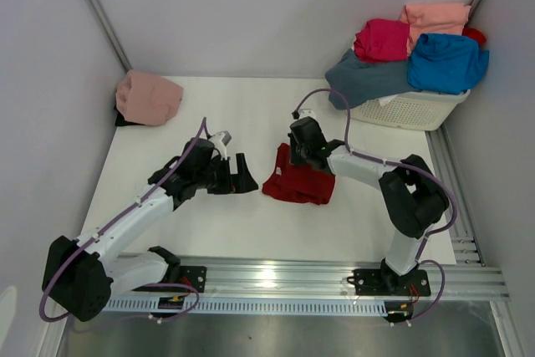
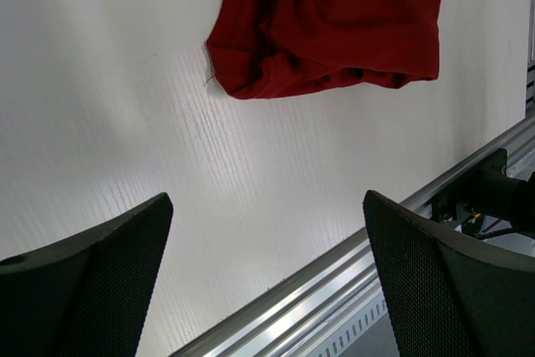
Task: Fold and stack the t-shirts
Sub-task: Smooth out wrinkles on the folded tshirt
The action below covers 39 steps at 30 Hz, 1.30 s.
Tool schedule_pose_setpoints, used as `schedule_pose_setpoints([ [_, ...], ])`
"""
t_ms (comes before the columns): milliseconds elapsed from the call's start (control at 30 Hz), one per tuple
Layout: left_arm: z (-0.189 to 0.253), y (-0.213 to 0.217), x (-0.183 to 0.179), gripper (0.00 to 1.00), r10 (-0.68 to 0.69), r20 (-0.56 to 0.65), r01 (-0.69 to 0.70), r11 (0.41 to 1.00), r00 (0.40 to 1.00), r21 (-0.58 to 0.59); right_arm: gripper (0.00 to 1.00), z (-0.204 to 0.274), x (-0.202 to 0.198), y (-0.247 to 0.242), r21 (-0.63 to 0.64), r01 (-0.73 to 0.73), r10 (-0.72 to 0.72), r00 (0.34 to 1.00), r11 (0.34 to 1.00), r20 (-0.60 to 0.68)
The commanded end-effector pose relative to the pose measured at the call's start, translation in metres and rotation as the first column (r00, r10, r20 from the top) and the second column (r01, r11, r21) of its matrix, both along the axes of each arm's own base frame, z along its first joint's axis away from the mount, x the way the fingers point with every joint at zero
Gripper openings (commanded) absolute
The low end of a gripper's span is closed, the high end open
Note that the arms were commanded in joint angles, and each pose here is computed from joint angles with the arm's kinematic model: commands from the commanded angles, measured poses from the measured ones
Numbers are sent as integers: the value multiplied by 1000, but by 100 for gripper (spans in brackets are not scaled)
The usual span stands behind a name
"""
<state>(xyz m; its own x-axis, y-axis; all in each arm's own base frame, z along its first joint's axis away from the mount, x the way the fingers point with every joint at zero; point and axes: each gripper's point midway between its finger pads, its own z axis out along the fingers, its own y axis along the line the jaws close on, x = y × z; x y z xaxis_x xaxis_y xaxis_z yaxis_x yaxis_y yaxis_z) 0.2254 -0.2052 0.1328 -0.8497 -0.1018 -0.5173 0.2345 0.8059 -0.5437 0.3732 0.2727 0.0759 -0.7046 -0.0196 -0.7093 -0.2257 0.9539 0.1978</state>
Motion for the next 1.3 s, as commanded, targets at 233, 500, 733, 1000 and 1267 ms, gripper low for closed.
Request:
schedule_pose_setpoints([
  [233,12,-4,4,99,2,46,-1,1000,999,-25,0,55,15,27,29,-54,50,991,998,124],
  [500,12,-3,4,99,-1,48,2,1000,999,-16,0,81,25,46,59,-90,78,981,994,180],
  [733,11,0,5,99,12,49,-12,1000,999,2,0,15,12,78,61,-164,162,986,985,39],
  [1000,10,2,6,99,15,52,-16,1000,999,15,2,-57,-34,116,103,-305,318,935,947,-156],
  [1267,8,2,8,99,18,46,-19,1000,999,18,51,24,-31,122,175,-324,326,945,930,15],
])
